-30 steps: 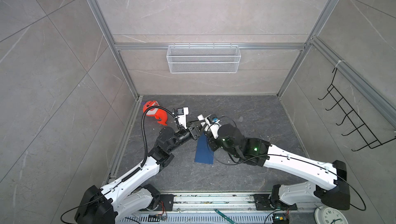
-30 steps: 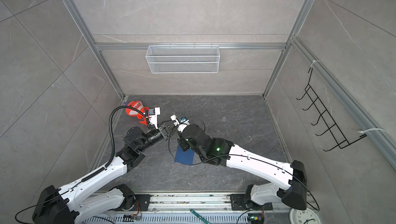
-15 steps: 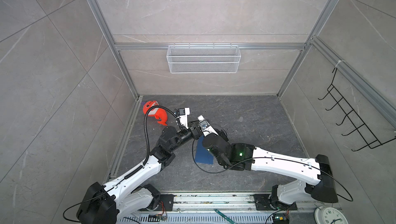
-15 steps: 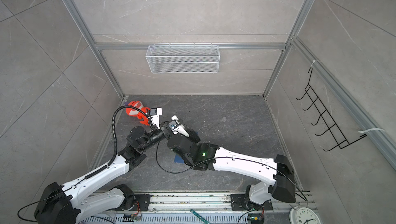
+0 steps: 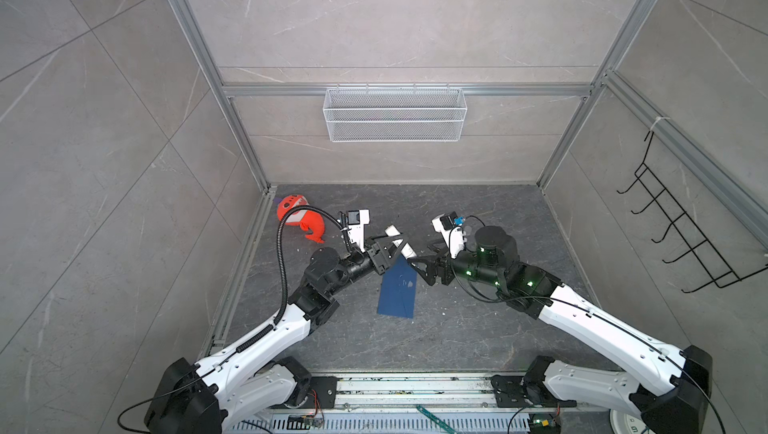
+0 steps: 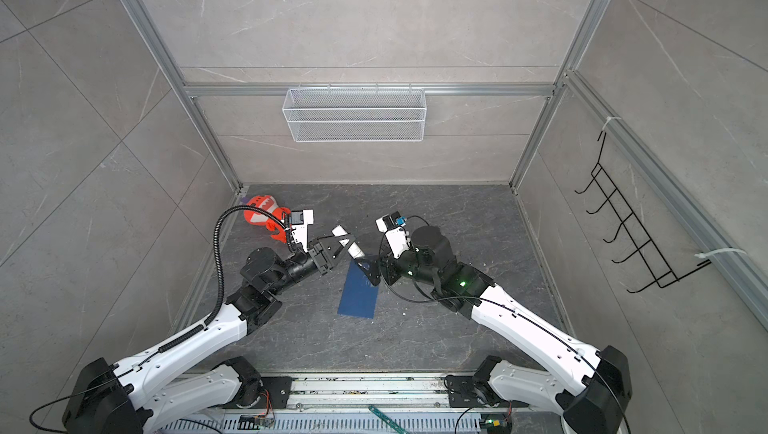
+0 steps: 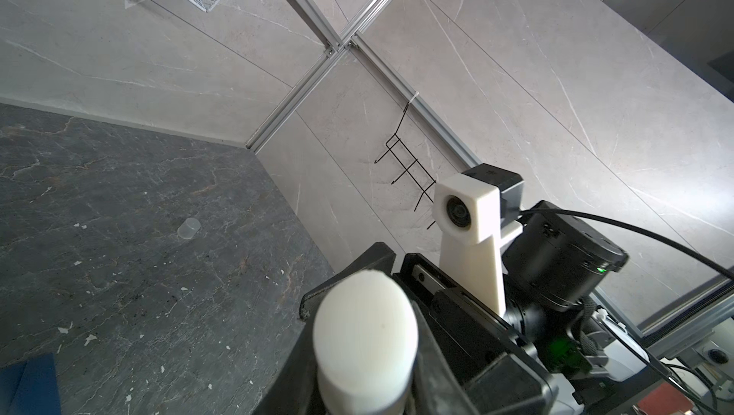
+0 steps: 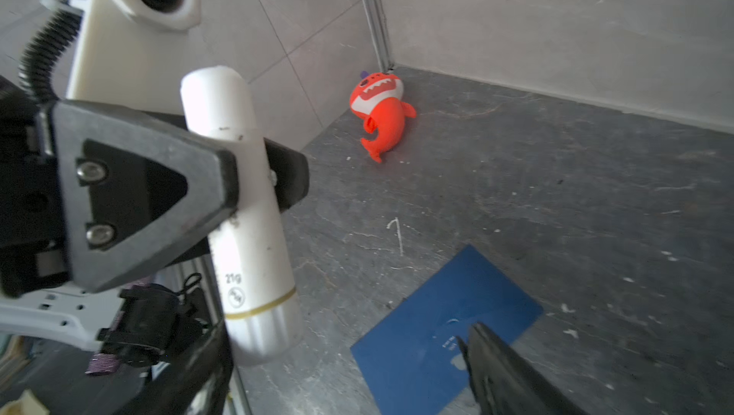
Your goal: Place the letter into the envelope and seal it
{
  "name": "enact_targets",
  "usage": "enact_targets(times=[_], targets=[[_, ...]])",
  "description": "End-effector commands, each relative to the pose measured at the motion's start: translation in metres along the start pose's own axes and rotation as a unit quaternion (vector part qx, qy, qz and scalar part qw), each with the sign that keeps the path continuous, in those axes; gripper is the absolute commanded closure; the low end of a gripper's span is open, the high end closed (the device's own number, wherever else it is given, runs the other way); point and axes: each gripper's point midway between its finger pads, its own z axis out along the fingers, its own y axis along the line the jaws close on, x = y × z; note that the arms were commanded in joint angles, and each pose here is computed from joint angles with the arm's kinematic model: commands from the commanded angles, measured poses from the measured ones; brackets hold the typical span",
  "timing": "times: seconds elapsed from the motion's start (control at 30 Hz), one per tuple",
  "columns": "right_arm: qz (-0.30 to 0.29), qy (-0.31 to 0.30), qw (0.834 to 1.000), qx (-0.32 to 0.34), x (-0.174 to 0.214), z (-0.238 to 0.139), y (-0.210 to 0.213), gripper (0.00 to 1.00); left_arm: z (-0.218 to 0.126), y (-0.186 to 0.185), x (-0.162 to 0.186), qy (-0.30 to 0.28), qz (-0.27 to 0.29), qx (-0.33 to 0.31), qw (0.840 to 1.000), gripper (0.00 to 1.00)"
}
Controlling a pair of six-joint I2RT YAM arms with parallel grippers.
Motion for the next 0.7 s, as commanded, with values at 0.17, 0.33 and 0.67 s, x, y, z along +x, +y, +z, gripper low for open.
enact_targets(times=[0.17,0.33,0.67], targets=[[0.043,-0.013,0.986,-0.161,-0.006,-0.003,0.035,0.15,-0.005,-0.026,-0.013,-0.016,0.011,0.050,0.999,1.00],[0.045,0.002,0.980,-0.192,-0.006,0.002,0.043,0.29,-0.003,-0.024,-0.012,-0.015,0.004,0.051,0.999,1.00],[0.055,-0.001,0.979,-0.197,-0.010,0.009,0.042,0.65,-0.002,-0.021,-0.009,-0.011,-0.006,0.052,0.999,1.00]])
